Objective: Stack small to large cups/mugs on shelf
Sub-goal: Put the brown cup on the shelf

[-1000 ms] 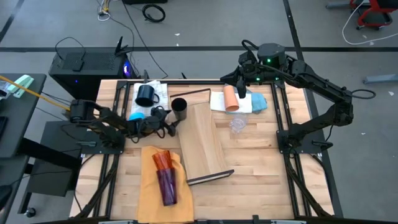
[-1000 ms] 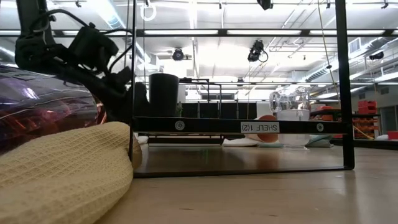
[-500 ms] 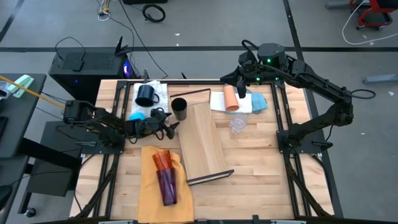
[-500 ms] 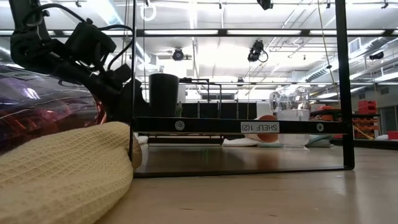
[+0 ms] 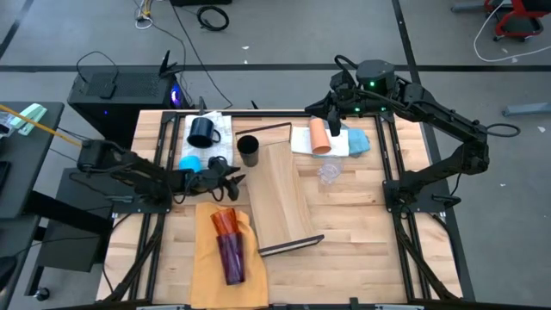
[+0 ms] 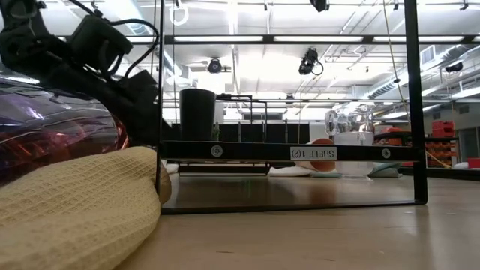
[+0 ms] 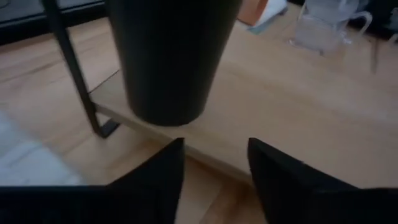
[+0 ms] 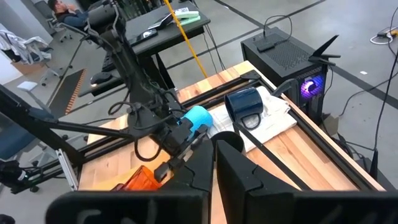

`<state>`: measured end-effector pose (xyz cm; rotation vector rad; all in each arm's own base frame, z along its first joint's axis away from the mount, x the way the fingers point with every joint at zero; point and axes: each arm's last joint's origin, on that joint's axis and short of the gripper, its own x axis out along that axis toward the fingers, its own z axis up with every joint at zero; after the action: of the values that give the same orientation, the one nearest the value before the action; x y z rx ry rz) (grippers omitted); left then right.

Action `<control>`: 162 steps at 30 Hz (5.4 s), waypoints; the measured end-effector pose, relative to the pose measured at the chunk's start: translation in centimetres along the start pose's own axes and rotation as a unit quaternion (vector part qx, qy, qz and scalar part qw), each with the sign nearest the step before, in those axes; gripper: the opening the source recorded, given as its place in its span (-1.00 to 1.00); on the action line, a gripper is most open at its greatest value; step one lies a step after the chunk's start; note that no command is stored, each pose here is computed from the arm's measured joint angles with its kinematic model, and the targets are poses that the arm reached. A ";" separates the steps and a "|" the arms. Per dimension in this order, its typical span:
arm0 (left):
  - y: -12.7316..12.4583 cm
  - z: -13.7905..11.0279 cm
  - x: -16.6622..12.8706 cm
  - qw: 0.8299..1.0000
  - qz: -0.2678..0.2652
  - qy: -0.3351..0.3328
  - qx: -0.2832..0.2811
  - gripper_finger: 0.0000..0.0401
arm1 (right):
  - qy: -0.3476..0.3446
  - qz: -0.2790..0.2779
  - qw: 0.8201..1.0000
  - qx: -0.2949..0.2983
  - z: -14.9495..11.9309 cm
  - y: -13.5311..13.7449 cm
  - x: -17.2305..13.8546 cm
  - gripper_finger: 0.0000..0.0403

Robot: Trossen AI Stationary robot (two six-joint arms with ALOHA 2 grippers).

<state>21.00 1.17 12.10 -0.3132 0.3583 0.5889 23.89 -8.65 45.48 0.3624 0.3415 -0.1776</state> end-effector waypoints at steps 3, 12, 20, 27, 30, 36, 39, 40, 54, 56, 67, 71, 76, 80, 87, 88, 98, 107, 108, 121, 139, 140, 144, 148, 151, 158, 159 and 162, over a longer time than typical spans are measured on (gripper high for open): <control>0.3 0.5 -0.9 1.000 0.009 0.009 0.007 -0.40 | 0.000 0.000 1.000 -0.005 0.0 0.0 0.0 -0.88; 0.6 3.0 -3.4 0.999 -0.019 -0.034 -0.020 -0.94 | 0.000 0.000 1.000 -0.011 0.0 0.0 0.0 -0.88; 1.5 3.0 -3.2 0.999 -0.004 -0.011 -0.037 -0.96 | 0.003 0.010 1.000 -0.018 -0.2 0.6 0.1 -0.88; 0.2 5.4 -3.2 0.997 -0.044 -0.022 -0.051 -0.97 | 0.016 0.049 0.998 -0.033 -0.8 2.7 0.5 -0.88; -1.0 7.7 -3.4 0.994 -0.092 -0.035 -0.042 -0.95 | 0.023 0.070 0.996 -0.042 -1.1 3.8 0.6 -0.90; -3.8 12.7 -4.9 0.987 -0.160 -0.011 0.017 -0.97 | 0.022 0.069 0.996 -0.052 -1.5 4.9 0.6 -0.97; -5.0 14.7 -6.6 0.982 -0.170 0.043 0.065 -0.95 | 0.022 0.069 0.996 -0.054 -1.5 5.1 0.6 -0.98; -5.3 15.4 -7.2 0.980 -0.171 0.060 0.081 -0.95 | 0.023 0.071 0.996 -0.055 -1.5 5.2 0.7 -0.97; -5.4 18.4 -11.9 0.946 -0.182 0.263 -0.047 -0.70 | 0.030 0.089 0.991 -0.092 -1.8 5.5 0.6 -0.95; -5.5 18.3 -11.9 0.937 -0.189 0.282 -0.080 -0.67 | 0.040 0.104 0.988 -0.104 -2.0 5.9 0.6 -0.95; -6.8 20.5 -11.7 0.924 -0.280 0.211 -0.156 -0.68 | 0.065 0.180 0.968 -0.160 -3.9 9.4 -4.3 -0.95; -7.5 21.9 -11.8 0.918 -0.328 0.142 -0.173 -0.72 | 0.035 0.181 0.968 -0.171 -4.1 9.9 -7.5 -0.95; -8.6 22.2 -11.7 0.910 -0.353 0.121 -0.180 -0.77 | 0.012 0.198 0.966 -0.168 -4.4 10.0 -10.8 -0.96; -10.1 21.1 -11.7 0.895 -0.367 0.162 -0.193 -0.80 | 0.010 0.193 0.968 -0.158 -4.8 9.9 -12.3 -0.96; -11.6 19.7 -12.3 0.876 -0.382 0.225 -0.188 -0.71 | -0.001 0.154 0.978 -0.141 -4.9 9.6 -13.0 -0.96; -11.4 19.2 -12.2 0.878 -0.368 0.247 -0.181 -0.67 | -0.003 0.147 0.979 -0.139 -4.9 9.6 -13.0 -0.96; -7.3 16.0 -11.5 0.866 -0.209 0.437 -0.122 -0.02 | -0.002 0.103 0.988 -0.116 -4.8 10.0 -11.5 -0.96; -4.6 16.0 -9.2 0.863 -0.223 0.442 -0.097 0.33 | 0.021 0.095 0.989 -0.114 -5.0 11.1 -9.0 -0.96; -4.2 15.6 -8.8 0.858 -0.226 0.450 -0.101 0.32 | 0.024 0.093 0.989 -0.115 -5.1 11.2 -8.7 -0.96; 0.4 10.0 -4.5 0.836 -0.292 0.448 -0.123 0.17 | 0.036 0.089 0.990 -0.101 -5.3 11.4 -7.9 -0.96; 1.2 4.4 -4.0 0.796 -0.334 0.482 -0.151 0.17 | 0.019 0.096 0.992 -0.073 -4.9 11.6 -7.9 -0.96; 1.0 4.5 -3.9 0.797 -0.340 0.476 -0.148 0.17 | 0.018 0.096 0.992 -0.073 -4.9 11.6 -7.9 -0.96; 0.3 4.9 -3.7 0.801 -0.362 0.454 -0.144 0.15 | 0.014 0.086 0.994 -0.073 -4.9 11.6 -7.9 -0.96; -0.2 5.0 -3.7 0.801 -0.374 0.447 -0.140 0.12 | 0.013 0.085 0.994 -0.073 -4.9 11.6 -7.9 -0.96; -0.4 4.7 -3.6 0.799 -0.372 0.452 -0.136 0.10 | 0.014 0.085 0.994 -0.073 -4.9 11.6 -7.8 -0.96; -1.0 3.7 -2.9 0.790 -0.366 0.475 -0.123 0.05 | 0.010 0.076 0.994 -0.075 -4.8 11.6 -7.8 -0.96; -1.1 3.4 -2.7 0.788 -0.364 0.482 -0.121 0.05 | 0.010 0.075 0.994 -0.075 -4.8 11.6 -7.8 -0.96; -1.3 2.7 -2.3 0.783 -0.362 0.493 -0.116 0.03 | 0.010 0.076 0.994 -0.074 -4.8 11.6 -7.8 -0.96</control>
<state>20.67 0.09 15.73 -0.9527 1.1156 -0.3665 17.93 4.66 47.66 0.2429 0.3434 0.0000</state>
